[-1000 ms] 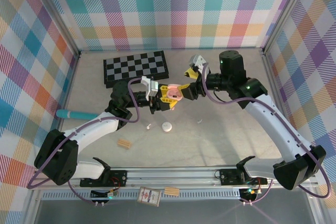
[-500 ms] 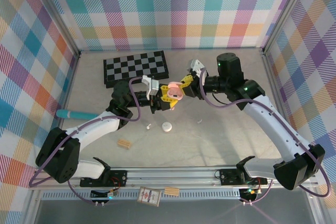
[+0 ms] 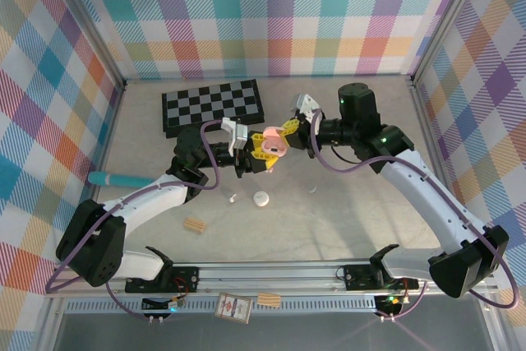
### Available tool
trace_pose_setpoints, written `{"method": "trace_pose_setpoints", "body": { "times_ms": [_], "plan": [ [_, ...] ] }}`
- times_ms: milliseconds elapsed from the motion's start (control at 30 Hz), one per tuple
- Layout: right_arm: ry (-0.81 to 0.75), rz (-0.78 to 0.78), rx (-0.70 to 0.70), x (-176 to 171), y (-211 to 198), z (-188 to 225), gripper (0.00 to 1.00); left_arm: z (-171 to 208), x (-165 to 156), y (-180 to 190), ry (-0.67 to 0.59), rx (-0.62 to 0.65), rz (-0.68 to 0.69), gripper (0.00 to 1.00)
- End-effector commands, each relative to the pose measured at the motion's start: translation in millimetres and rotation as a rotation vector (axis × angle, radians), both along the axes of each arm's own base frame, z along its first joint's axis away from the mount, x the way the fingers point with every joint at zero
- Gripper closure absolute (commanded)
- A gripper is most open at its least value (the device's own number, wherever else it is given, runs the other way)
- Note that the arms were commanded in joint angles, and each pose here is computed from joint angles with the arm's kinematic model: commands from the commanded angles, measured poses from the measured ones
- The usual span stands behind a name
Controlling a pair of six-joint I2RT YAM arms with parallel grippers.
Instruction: Insert wireless bluetooth earbuds into charging case
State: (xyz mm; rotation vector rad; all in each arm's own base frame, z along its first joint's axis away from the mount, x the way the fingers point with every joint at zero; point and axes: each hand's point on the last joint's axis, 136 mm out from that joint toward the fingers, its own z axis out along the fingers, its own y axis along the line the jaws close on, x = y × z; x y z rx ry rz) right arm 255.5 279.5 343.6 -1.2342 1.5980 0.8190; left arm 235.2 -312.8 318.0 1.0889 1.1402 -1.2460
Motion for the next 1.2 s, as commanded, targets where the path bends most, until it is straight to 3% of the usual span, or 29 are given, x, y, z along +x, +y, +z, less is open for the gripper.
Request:
{"method": "trace_pose_setpoints", "body": {
  "times_ms": [0,133,300,567,633,1000,1167],
  "plan": [
    [-0.042,0.019,0.021,-7.5,0.0,9.3,0.95,17.7,-7.1,2.2,-0.069,-0.036,-0.02,0.66],
    [-0.061,0.007,0.028,-5.6,1.7,11.4,0.96,15.9,-2.4,0.9,-0.063,-0.034,-0.006,0.52],
    [-0.108,-0.027,0.041,0.9,2.5,15.6,0.96,16.8,2.1,1.3,-0.057,-0.039,0.022,0.45],
    [-0.148,-0.064,0.053,8.2,2.0,17.9,0.97,13.7,9.6,2.3,-0.029,-0.038,0.066,0.23],
    [-0.152,-0.069,0.052,9.1,1.8,16.9,0.97,15.5,12.8,2.1,-0.013,-0.045,0.077,0.23],
    [-0.162,-0.074,0.06,8.4,1.3,16.8,0.96,17.6,15.3,-0.1,0.009,-0.07,0.061,0.5],
    [-0.15,-0.055,0.057,5.9,2.6,14.1,0.96,18.8,13.4,0.3,0.002,-0.07,0.055,0.48]
  ]
}}
